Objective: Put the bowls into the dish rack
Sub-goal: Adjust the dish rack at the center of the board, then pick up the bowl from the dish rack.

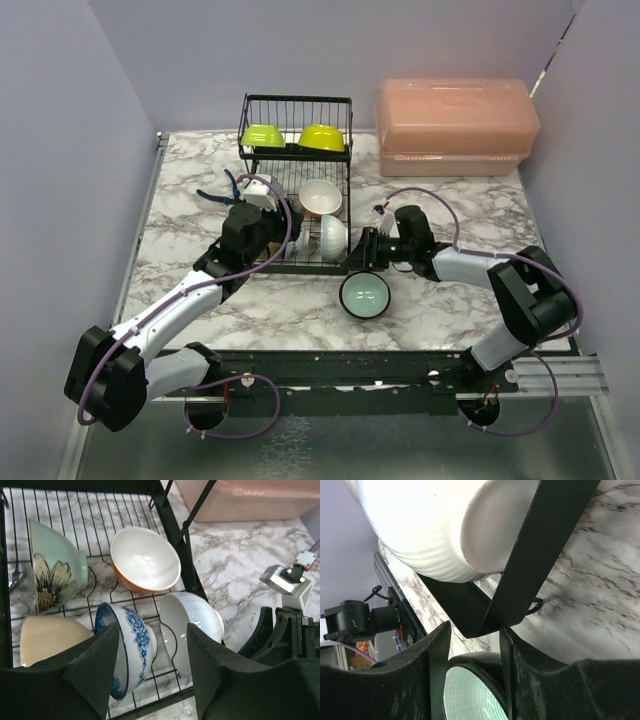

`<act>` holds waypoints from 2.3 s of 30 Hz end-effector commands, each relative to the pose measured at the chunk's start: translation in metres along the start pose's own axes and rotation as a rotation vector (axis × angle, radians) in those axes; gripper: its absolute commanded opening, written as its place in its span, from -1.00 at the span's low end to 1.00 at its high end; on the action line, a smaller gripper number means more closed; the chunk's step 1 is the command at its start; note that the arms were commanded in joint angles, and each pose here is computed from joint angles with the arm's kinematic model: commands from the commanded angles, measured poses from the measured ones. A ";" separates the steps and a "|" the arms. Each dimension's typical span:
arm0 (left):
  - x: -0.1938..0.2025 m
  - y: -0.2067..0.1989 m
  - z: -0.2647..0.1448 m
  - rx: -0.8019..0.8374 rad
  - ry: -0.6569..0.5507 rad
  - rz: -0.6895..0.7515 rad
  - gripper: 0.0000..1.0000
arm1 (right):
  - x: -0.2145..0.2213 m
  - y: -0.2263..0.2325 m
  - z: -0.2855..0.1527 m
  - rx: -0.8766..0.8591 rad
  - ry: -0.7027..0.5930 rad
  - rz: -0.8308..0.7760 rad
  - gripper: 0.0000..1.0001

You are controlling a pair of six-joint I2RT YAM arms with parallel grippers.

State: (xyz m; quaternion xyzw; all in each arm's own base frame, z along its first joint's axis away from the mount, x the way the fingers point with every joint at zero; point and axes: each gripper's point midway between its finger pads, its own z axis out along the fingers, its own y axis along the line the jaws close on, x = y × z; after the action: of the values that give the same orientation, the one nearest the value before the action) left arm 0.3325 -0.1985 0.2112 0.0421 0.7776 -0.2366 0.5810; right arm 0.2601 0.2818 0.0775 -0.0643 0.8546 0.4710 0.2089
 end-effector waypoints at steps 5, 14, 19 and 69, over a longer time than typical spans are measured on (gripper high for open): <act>0.017 0.021 -0.028 -0.100 0.086 -0.013 0.13 | 0.012 0.059 0.037 -0.140 0.096 -0.104 -0.06; 0.028 0.029 -0.032 -0.120 0.139 0.043 0.13 | 0.029 0.092 0.049 -0.214 0.118 -0.126 0.02; 0.030 0.025 -0.014 -0.088 0.191 0.107 0.16 | 0.024 0.091 0.036 -0.156 0.082 -0.132 0.23; 0.027 0.085 0.090 -0.428 0.040 -0.331 -1.00 | -0.030 0.077 -0.021 -0.004 -0.087 -0.152 0.56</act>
State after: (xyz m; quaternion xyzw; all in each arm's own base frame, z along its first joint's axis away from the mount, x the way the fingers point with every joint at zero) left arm 0.4293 -0.1792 0.1060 -0.1544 0.8556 -0.1222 0.4788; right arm 0.2429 0.3066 0.1401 -0.1202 0.8395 0.4696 0.2455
